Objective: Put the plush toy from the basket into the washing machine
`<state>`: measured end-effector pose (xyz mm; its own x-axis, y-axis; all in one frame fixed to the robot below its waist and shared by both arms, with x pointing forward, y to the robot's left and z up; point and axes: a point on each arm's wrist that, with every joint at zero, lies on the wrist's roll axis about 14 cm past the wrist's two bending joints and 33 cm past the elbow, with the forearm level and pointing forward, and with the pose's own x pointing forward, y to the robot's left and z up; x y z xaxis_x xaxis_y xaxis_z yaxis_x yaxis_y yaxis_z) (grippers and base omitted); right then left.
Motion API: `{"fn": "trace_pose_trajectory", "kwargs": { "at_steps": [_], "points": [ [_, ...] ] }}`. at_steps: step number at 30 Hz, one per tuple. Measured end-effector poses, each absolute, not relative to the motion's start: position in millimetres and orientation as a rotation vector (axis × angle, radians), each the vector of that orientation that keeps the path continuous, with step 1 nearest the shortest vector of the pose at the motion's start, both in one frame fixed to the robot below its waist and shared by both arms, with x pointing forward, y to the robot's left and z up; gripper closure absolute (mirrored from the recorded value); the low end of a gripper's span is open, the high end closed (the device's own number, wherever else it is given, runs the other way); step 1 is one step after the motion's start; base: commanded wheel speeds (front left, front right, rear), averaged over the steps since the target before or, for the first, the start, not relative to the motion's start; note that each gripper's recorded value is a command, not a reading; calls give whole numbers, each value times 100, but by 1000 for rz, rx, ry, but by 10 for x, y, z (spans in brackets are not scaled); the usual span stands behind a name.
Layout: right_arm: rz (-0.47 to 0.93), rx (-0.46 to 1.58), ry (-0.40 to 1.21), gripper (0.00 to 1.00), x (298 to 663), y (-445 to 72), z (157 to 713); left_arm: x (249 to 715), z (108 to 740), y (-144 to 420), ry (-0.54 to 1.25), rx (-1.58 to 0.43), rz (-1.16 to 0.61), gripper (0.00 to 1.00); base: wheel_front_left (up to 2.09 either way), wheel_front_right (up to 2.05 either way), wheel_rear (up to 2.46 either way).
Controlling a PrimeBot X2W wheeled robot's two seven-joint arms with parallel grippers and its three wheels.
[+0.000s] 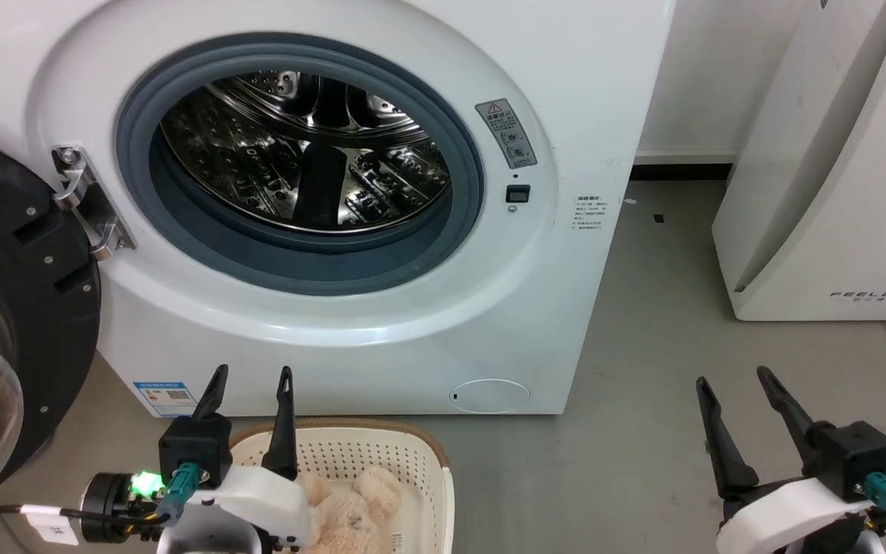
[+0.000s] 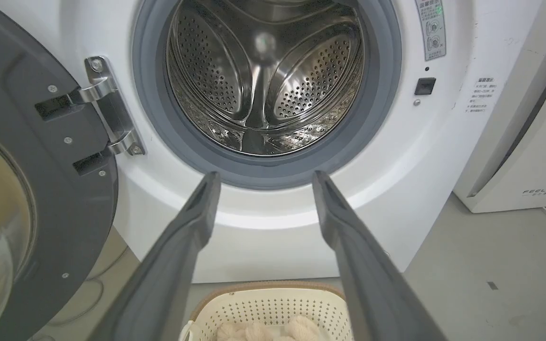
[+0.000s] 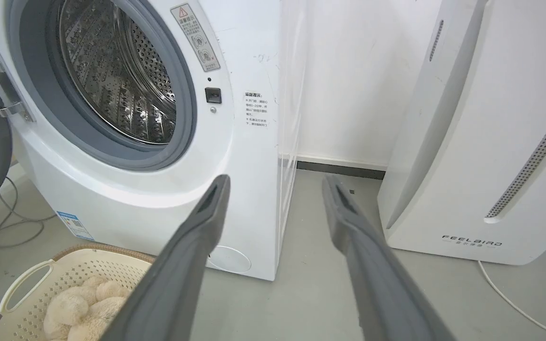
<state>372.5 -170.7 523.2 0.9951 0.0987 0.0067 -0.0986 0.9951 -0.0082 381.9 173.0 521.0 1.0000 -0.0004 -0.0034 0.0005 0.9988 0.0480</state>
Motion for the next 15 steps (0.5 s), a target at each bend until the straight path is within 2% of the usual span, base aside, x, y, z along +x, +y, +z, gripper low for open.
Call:
{"fn": "trace_pose_trajectory", "kwargs": {
  "at_steps": [15],
  "points": [
    [61,29,-14,0,3826,-1833,5193,4043,4842,1640,100,84,-45,0,0,0,0]
  ]
}}
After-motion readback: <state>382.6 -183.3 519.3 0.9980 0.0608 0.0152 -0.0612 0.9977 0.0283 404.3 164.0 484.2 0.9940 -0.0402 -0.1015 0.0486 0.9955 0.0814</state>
